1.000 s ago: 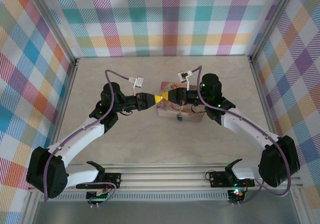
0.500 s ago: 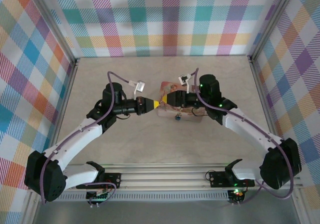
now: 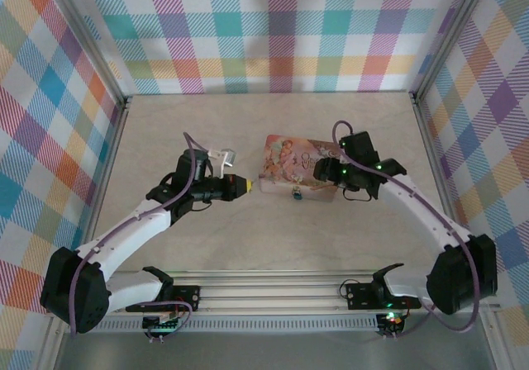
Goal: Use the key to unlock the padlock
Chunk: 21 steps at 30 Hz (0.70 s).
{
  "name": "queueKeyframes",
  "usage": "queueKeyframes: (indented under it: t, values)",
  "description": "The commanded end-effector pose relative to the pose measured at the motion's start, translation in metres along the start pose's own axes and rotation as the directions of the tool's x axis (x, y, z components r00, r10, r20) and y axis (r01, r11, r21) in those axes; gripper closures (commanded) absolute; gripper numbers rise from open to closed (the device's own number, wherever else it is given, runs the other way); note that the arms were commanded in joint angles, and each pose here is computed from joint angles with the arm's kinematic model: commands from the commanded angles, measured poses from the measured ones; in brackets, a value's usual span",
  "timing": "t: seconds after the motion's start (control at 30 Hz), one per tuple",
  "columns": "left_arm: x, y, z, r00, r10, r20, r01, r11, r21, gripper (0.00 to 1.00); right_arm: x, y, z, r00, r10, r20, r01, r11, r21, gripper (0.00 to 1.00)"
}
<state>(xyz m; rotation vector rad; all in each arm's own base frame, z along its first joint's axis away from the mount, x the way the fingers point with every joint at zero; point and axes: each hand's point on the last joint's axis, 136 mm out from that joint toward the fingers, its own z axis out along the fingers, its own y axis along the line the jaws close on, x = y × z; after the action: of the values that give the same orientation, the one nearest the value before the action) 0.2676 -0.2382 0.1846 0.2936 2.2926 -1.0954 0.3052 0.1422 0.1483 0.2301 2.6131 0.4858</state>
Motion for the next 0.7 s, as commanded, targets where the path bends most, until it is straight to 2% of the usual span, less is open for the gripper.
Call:
queueKeyframes:
  t: [0.0, 0.1, 0.2, 0.53, 0.67]
  values:
    - [0.006, 0.008, -0.003, 1.0, 0.011, 0.004, -0.011, 0.999, -0.035, 1.0, 0.005, -0.032, 0.011, 0.998, 0.03, -0.058, -0.021, 0.989, 0.144, 0.27]
    - [0.01, 0.011, -0.006, 1.0, 0.012, 0.011, -0.011, 0.999, -0.048, 1.0, 0.003, -0.041, 0.025, 0.994, 0.068, -0.084, -0.056, 0.989, 0.14, 0.25]
    - [0.015, 0.015, -0.008, 1.0, 0.008, 0.01, -0.007, 0.998, -0.062, 1.0, -0.004, -0.028, 0.042, 0.994, 0.05, -0.096, -0.046, 0.998, 0.047, 0.26]
    - [0.023, 0.023, -0.01, 1.0, 0.0, 0.009, 0.001, 0.996, -0.086, 1.0, -0.022, 0.029, 0.071, 0.971, -0.171, -0.168, 0.126, 0.961, -0.247, 0.34]
    - [0.027, 0.025, -0.011, 1.0, -0.005, 0.006, 0.006, 0.996, -0.093, 1.0, -0.027, 0.038, 0.083, 0.954, -0.227, -0.196, 0.166, 0.943, -0.287, 0.34]
